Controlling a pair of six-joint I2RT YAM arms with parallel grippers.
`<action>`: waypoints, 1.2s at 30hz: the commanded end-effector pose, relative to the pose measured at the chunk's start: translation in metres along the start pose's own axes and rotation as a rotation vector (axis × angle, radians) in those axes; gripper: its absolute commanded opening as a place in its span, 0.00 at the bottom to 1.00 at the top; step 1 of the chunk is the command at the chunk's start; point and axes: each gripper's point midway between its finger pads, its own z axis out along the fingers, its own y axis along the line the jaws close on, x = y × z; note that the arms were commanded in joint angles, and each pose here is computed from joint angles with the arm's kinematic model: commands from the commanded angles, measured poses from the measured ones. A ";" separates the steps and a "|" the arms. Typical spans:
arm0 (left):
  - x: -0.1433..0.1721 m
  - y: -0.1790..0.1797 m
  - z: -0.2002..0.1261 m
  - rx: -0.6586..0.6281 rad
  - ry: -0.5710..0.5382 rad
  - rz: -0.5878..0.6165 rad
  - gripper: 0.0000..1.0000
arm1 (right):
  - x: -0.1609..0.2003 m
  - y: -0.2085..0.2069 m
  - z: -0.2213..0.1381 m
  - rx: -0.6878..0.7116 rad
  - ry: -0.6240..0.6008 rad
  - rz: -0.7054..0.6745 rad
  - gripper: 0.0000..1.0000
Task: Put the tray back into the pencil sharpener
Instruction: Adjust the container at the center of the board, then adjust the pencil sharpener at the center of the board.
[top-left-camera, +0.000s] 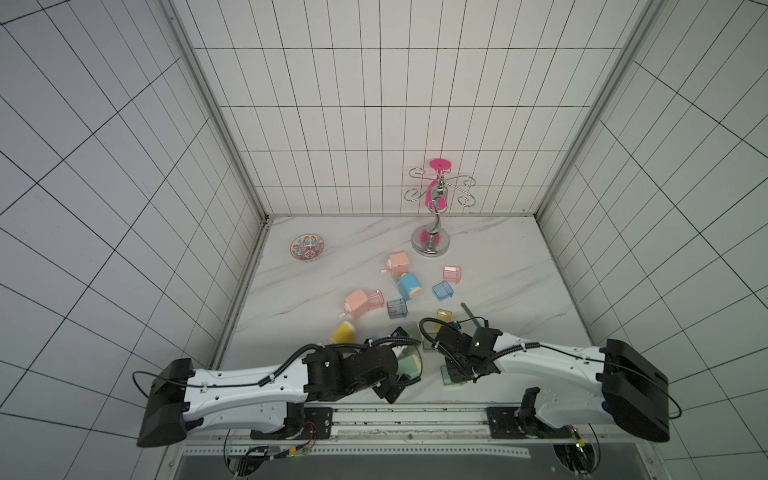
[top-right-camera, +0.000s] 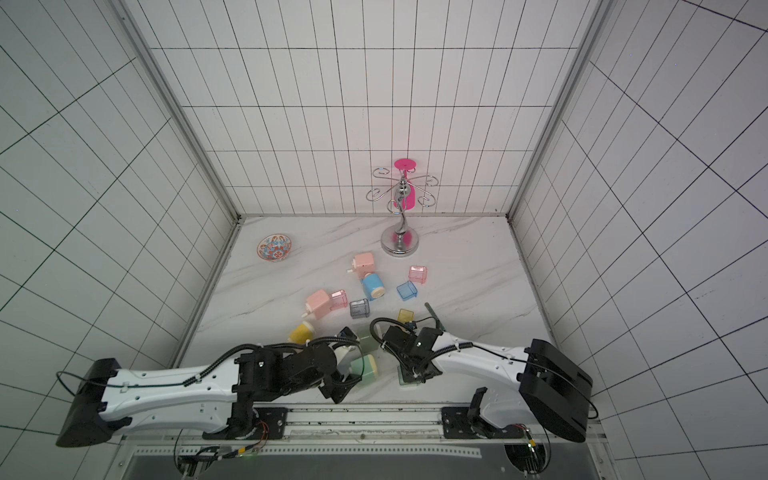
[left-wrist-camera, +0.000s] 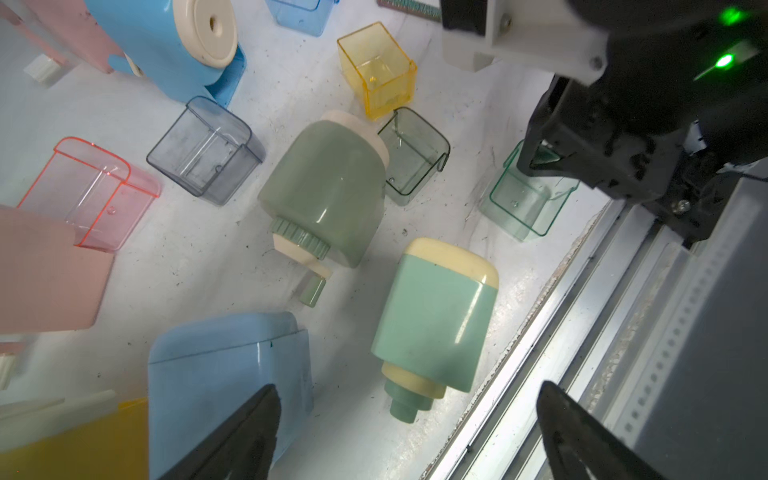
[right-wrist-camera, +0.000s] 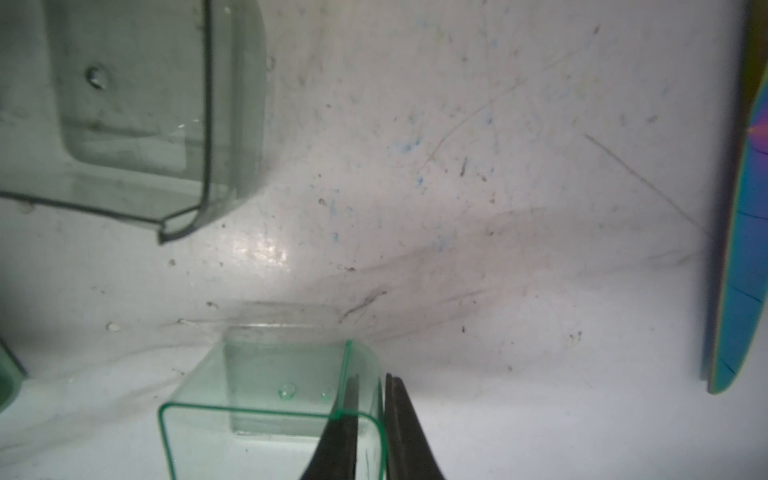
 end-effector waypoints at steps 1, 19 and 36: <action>-0.004 -0.007 0.001 0.018 0.012 0.019 0.97 | -0.007 0.004 -0.014 -0.052 -0.055 0.013 0.22; 0.000 -0.012 0.037 0.016 0.107 0.114 0.96 | -0.003 -0.024 -0.027 -0.204 -0.168 0.207 0.35; 0.013 -0.024 0.050 0.138 0.171 0.207 0.74 | 0.000 -0.018 -0.022 -0.245 -0.144 0.213 0.35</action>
